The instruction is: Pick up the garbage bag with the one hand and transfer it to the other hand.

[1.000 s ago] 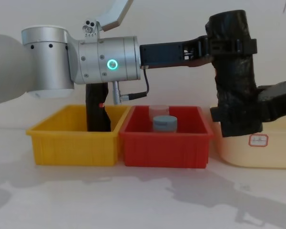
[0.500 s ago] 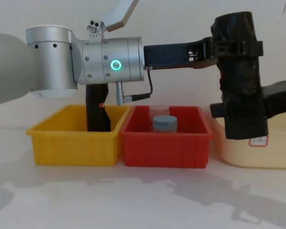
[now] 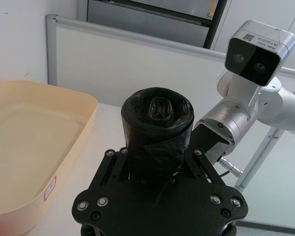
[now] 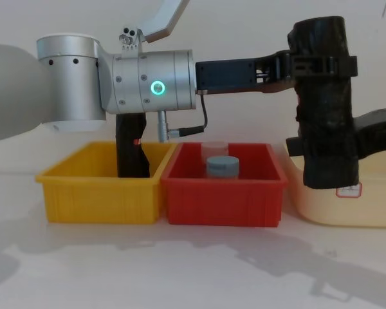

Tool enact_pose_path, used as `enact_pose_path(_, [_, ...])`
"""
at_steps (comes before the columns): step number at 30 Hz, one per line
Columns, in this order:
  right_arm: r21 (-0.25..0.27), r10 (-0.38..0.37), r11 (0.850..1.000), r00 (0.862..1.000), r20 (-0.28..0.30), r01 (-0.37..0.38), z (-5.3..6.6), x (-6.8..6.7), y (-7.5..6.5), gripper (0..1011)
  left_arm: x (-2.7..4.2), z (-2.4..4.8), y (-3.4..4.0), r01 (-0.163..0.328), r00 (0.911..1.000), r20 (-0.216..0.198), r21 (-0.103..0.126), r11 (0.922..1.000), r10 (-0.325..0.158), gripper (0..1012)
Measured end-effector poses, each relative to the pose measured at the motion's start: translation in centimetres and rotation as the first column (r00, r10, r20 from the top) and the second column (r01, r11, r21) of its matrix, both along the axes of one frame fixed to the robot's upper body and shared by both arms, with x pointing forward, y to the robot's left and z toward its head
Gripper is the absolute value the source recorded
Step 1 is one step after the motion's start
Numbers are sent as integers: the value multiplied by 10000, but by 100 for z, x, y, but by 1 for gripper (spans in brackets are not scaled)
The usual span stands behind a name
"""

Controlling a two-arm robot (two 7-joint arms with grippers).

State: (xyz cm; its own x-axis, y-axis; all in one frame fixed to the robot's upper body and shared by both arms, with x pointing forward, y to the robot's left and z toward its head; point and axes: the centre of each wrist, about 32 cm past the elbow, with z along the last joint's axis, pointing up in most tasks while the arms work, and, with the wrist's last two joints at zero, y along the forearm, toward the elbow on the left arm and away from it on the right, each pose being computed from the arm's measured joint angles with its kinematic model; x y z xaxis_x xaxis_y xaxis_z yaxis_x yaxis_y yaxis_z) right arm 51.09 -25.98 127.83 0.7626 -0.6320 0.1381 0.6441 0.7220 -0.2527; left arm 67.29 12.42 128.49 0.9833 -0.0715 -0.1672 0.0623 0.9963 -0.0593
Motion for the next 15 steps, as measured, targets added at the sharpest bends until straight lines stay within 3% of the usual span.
enact_pose_path(7, [12,-3,10000,10000,-8,3,0,1,1,506,-1,1,-4,20,10000,-3,4,10000,-20,382])
enact_pose_path(15, [161,-27,9999,10000,-8,27,-16,-11,-5,506,-1,0,-5,30,10000,-8,14,10000,-30,616])
